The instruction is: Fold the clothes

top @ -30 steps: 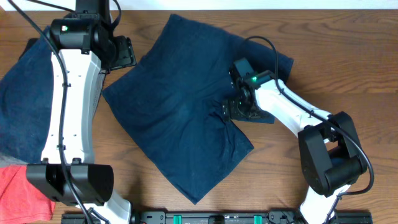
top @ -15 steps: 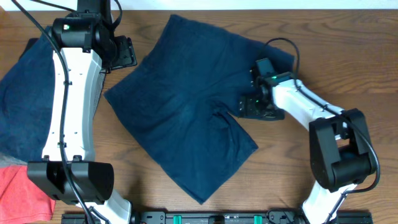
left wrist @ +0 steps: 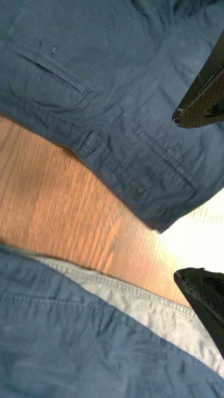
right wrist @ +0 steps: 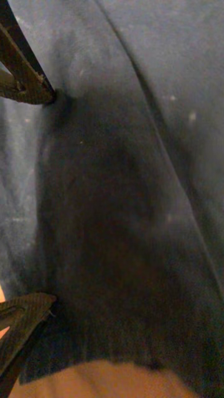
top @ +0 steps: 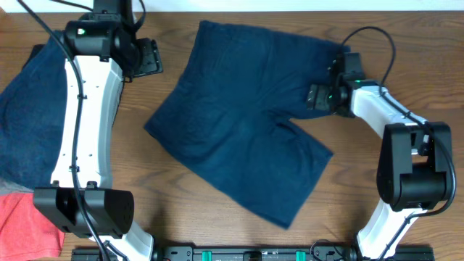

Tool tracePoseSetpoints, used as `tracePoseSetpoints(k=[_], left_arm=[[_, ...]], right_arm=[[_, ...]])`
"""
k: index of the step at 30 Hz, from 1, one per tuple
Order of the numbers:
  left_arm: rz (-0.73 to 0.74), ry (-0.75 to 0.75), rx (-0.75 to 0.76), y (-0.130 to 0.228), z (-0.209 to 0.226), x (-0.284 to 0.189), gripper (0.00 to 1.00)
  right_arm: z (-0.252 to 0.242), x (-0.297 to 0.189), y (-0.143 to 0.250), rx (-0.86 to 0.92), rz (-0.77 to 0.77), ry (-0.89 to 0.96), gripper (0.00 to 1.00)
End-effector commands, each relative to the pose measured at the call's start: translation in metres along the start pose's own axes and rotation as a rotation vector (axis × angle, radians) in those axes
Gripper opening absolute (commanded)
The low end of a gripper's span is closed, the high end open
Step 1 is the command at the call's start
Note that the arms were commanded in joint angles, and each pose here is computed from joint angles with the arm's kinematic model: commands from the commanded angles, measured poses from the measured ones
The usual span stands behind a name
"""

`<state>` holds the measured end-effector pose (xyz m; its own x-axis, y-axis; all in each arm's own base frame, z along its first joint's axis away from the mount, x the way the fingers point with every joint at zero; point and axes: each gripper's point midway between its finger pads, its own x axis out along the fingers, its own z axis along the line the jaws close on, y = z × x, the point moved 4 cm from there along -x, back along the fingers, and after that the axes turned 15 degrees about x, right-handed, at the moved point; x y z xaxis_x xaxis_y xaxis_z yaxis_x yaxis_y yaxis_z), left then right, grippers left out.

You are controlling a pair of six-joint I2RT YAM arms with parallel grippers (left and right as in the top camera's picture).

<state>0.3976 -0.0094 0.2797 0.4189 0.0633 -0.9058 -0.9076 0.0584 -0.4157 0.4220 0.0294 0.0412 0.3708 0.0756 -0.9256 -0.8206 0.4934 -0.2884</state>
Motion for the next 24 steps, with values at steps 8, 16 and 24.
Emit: tracePoseSetpoints(k=[8, 16, 24], left_arm=[[0.001, 0.011, 0.042, -0.003, -0.016, 0.005, 0.74], [0.001, 0.007, 0.051, -0.003, -0.015, 0.005, 0.74], [0.067, 0.01, 0.146, 0.011, -0.014, 0.004, 0.78]], right_arm=[[-0.005, -0.018, -0.033, -0.012, 0.028, -0.02, 0.99], [0.023, -0.141, -0.053, -0.037, -0.075, -0.082, 0.99], [0.039, -0.264, -0.002, -0.086, -0.146, -0.224, 0.99]])
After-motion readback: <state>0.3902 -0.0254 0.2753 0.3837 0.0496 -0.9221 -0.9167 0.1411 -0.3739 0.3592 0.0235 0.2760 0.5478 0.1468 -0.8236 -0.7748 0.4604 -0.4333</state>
